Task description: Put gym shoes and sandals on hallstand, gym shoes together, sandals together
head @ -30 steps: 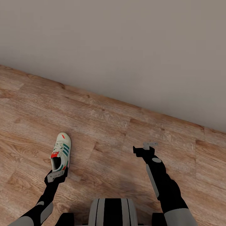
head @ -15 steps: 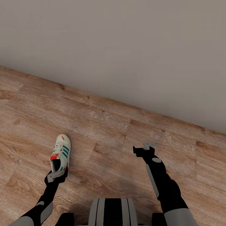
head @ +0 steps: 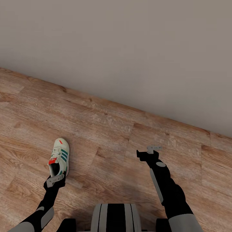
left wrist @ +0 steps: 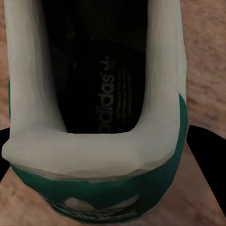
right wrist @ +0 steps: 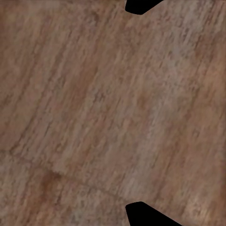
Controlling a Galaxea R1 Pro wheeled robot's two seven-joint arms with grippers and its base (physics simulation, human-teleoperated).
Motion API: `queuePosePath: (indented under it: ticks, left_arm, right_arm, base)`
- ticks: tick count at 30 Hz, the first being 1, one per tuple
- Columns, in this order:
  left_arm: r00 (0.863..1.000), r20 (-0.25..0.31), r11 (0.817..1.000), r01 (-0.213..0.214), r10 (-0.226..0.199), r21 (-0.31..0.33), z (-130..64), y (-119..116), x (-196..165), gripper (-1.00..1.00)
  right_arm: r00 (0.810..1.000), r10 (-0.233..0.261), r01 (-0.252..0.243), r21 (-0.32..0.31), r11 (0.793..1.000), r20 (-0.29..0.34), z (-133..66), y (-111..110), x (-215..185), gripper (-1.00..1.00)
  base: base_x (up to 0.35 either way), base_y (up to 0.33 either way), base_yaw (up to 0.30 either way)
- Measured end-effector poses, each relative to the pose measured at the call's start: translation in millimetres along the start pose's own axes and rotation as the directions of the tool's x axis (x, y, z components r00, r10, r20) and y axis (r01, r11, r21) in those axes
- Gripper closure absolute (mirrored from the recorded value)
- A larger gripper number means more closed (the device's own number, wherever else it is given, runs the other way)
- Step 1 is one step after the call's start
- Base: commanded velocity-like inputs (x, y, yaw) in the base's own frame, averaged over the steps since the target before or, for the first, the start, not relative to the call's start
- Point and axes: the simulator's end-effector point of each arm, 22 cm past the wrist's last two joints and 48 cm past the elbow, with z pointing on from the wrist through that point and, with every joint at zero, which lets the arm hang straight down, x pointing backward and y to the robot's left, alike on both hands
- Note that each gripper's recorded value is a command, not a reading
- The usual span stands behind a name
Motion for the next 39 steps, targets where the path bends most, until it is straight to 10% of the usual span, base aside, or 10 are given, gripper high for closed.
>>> queuePosePath:
  ticks: [33, 39]
  left_arm:
    - [0.991, 0.132, 1.000, 0.009, -0.011, 0.014, 7.4, 2.3, -76.1, 1.00]
    - [0.999, 0.037, 1.000, 0.015, -0.015, 0.010, 9.9, 13.4, -69.4, 1.00]
  right_arm:
    - [0.996, -0.001, 0.001, -0.004, 1.000, 0.085, -28.9, 1.2, -46.6, -1.00]
    - [0.994, -0.001, 0.002, -0.004, 1.000, 0.109, -37.9, 1.3, -59.5, -1.00]
  base:
    - [0.000, 0.000, 0.000]
    - [0.000, 0.000, 0.000]
